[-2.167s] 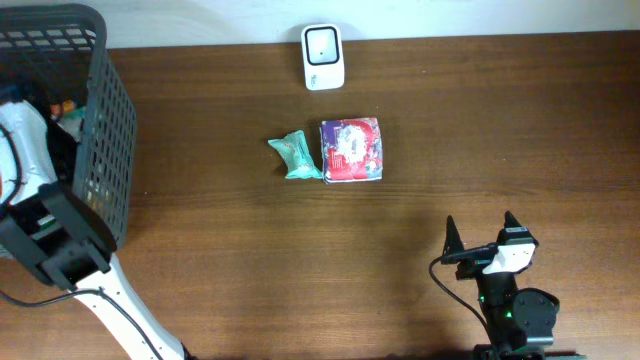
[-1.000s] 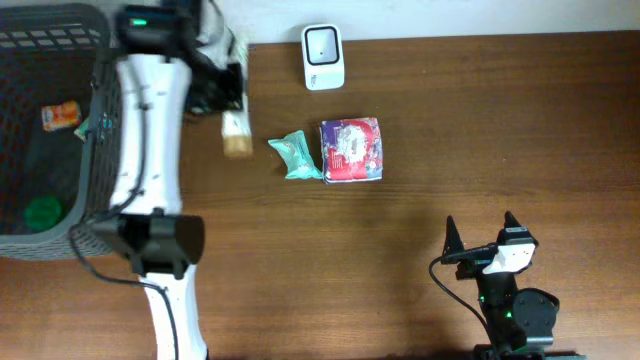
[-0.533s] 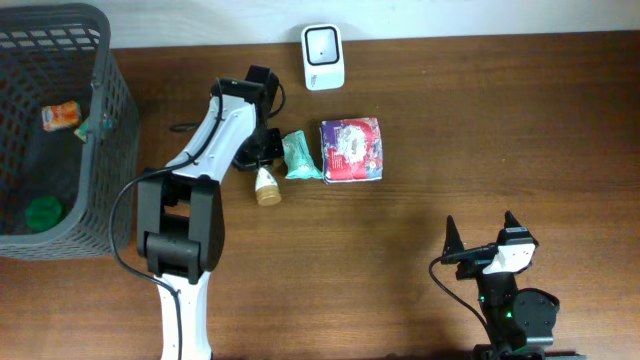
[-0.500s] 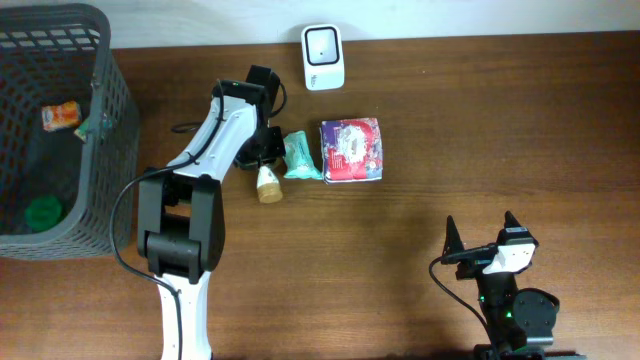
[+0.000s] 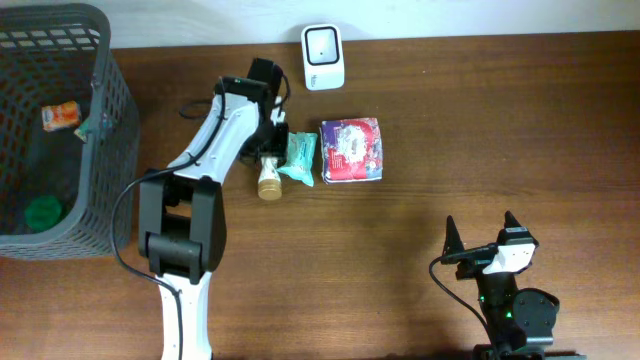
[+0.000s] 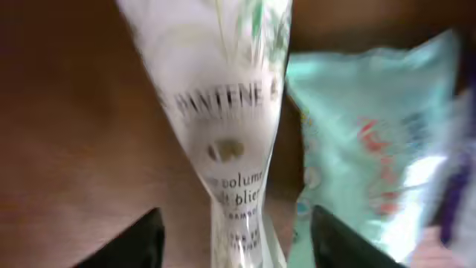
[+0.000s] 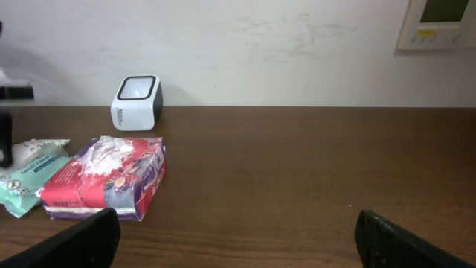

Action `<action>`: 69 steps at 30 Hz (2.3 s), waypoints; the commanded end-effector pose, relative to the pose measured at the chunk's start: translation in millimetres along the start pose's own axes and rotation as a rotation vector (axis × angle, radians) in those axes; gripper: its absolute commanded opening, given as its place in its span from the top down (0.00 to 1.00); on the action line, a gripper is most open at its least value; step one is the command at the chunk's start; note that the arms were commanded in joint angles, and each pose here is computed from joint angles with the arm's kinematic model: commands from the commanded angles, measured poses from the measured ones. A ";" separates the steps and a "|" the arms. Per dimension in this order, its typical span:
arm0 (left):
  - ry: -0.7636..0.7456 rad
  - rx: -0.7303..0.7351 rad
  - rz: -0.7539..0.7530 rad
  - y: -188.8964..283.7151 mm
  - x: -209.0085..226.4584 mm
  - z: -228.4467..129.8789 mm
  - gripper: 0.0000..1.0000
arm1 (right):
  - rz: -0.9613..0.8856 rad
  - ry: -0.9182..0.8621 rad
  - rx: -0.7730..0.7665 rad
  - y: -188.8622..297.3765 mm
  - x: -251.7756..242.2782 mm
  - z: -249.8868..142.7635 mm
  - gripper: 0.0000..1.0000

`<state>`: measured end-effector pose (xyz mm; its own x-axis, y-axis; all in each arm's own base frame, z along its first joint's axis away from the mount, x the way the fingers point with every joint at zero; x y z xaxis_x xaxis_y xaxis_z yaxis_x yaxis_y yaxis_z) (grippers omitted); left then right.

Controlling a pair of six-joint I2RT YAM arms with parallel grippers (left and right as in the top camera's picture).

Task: Scan the item barcode
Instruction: 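Carry the Pantene tube to the scanner and set it left of the wipes, then reach the left gripper into the basket and grasp the green Kleenex pack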

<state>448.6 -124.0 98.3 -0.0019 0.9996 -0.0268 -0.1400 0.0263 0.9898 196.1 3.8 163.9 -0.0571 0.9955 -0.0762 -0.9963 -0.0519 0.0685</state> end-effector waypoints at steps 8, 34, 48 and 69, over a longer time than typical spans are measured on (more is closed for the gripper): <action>0.162 -0.474 -0.040 232.9 84.0 55.7 0.27 | 0.004 -0.001 0.003 -0.4 1.3 -2.9 0.01; 0.422 -0.585 0.302 218.8 383.4 16.3 0.10 | 0.004 -0.001 0.003 -0.4 1.3 -2.9 0.02; 0.058 -0.621 0.115 106.5 365.4 47.4 0.07 | 0.004 -0.001 0.003 -0.4 1.3 -2.9 0.01; -0.116 -0.502 0.070 6.0 346.1 63.6 0.34 | 0.004 -0.001 0.003 -0.4 1.3 -2.9 0.01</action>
<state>503.5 235.9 118.8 0.0201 0.9957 0.0906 -0.6103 -0.0595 0.7899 196.1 3.8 163.9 -0.0571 0.9955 -0.0762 -0.9963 -0.0519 0.0685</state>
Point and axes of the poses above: each gripper's point midway between its finger pads, its own y axis back along the fingers, its own x axis along the line the jaws close on, z = x × y, the point moved 5 cm from there along y, back along the fingers, and after that the axes turned 6 degrees about y, right-handed, at the moved point
